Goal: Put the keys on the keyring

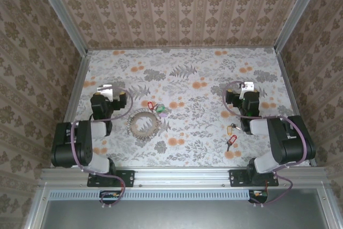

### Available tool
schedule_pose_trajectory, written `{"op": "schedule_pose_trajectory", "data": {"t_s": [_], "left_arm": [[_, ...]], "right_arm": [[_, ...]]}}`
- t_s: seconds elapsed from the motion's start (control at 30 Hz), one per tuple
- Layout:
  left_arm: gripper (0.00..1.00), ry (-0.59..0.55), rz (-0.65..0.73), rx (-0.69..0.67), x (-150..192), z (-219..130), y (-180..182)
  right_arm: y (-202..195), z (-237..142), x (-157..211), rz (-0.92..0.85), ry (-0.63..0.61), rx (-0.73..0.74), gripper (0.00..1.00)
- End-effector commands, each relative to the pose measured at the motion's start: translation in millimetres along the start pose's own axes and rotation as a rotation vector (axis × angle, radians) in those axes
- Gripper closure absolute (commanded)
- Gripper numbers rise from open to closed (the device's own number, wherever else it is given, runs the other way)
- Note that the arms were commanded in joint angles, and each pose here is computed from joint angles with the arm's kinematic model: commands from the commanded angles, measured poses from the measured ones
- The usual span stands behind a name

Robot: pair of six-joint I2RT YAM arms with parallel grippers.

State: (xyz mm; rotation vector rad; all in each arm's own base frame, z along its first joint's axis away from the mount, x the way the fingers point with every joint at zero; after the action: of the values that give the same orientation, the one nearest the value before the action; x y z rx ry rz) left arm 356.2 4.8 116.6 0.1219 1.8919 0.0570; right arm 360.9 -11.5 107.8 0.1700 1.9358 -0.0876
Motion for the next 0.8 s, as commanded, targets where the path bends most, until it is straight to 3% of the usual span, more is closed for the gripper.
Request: {"op": "schedule_pose_trajectory", "data": {"t_s": [0.0,0.17,0.3,0.37,0.47,0.57,0.77], "left_arm": [[0.0,-0.039,-0.086,-0.045,-15,-14,15],[0.0,-0.035,-0.194,-0.095,-41,-32,27],[0.0,0.21,-0.458,-0.261,-40,-51,48],[0.0,0.311,-0.496,-0.148,-42,-55,32],[0.0,0.348,-0.554,0.102,-48,-59,-6],[0.01,0.35,-0.553,0.22,-52,-67,-33],[0.06,0.517,-0.528,0.346,-36,-90,-76]], "right_arm": [[-5,-11,-33,0.048,-0.009,0.041,0.0],[1,-30,-56,0.149,0.091,0.005,0.0],[23,-48,-68,0.284,0.181,-0.142,0.0],[42,-55,-72,0.334,0.232,-0.269,0.0],[74,-66,-76,0.399,0.304,-0.485,0.01],[89,-71,-73,0.466,0.348,-0.542,0.02],[123,-79,-63,0.442,0.426,-0.589,0.05]]}}
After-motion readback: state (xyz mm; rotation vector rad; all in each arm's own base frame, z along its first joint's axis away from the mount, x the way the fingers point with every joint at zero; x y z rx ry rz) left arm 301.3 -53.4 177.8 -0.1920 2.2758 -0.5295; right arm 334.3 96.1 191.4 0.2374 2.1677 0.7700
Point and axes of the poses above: each hand's point on the last joint's axis, 136 mm out from that joint toward the fingers, its own z axis out along the fingers, its own y axis along the line the jaws close on, x = y × z, the point moved 3 cm from there along -z, back along the fingers, and after that the axes turned 3 degrees about z, right-handed, at the moved point
